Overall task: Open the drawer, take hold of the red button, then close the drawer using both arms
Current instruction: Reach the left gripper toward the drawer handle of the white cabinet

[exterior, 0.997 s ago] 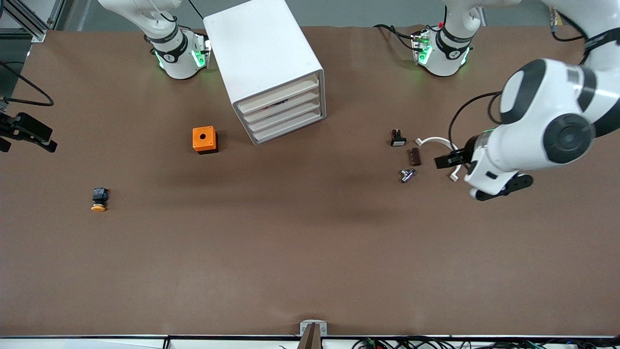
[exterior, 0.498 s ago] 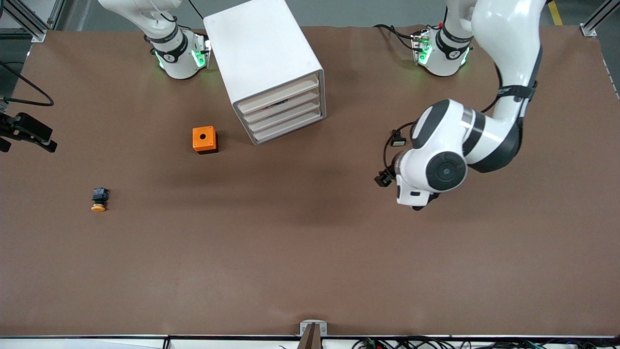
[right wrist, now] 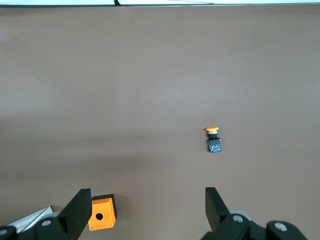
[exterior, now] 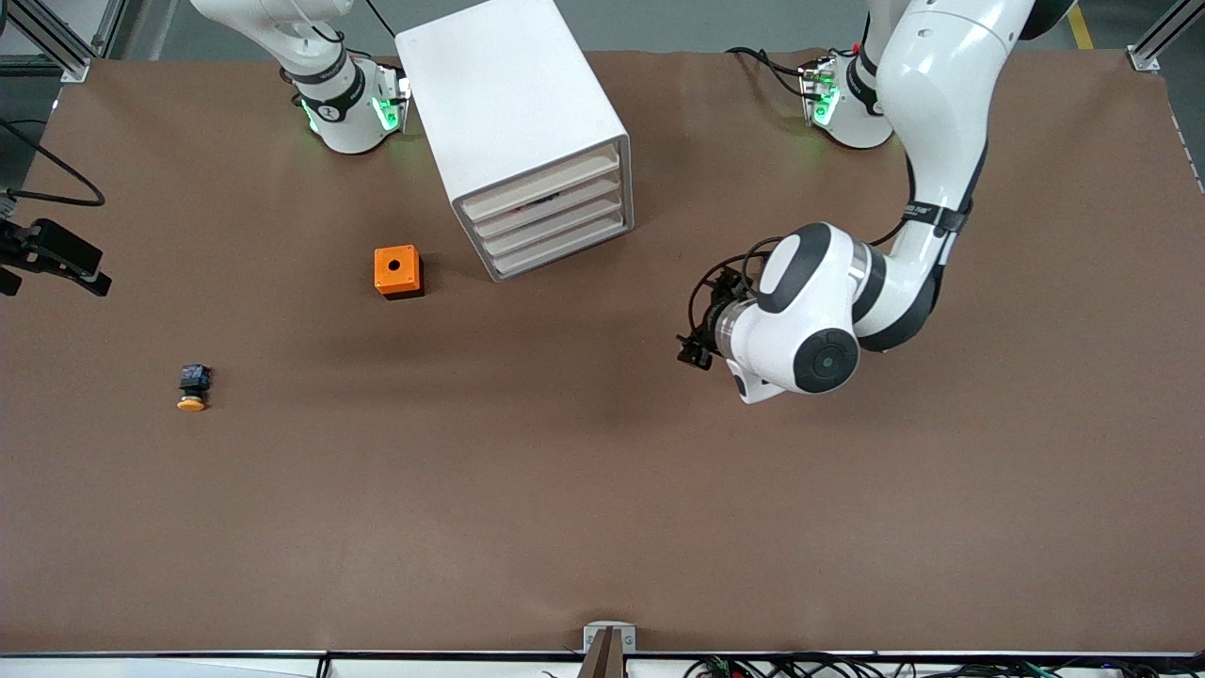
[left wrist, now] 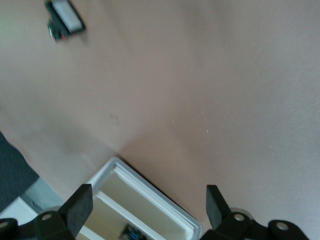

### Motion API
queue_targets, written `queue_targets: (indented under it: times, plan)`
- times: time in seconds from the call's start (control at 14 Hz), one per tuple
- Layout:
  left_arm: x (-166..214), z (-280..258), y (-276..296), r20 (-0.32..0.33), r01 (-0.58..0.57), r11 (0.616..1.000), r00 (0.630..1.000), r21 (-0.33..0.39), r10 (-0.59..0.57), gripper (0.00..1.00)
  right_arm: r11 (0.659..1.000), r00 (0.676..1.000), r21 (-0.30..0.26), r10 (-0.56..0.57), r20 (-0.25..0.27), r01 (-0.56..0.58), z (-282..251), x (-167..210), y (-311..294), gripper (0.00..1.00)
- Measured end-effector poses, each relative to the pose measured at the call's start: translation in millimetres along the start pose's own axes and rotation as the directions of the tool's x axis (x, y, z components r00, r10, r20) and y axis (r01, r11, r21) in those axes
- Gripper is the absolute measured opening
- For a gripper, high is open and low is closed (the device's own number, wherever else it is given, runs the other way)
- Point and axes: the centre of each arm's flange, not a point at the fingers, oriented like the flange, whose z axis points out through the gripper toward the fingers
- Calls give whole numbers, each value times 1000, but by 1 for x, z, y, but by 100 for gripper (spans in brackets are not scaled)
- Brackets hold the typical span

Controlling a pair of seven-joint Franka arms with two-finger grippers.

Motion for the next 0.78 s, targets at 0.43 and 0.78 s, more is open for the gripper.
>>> queue_targets:
  times: [0.43,0.78]
  plan:
    - [-31,51,16,105,200,979,974,35,-202,100,1000,1000,0,-1,0,1,0,0,0,100]
    - [-53,78,17,164,280,955,942,100,-293,100,1000,1000,0,2,0,-2,0,0,1,100]
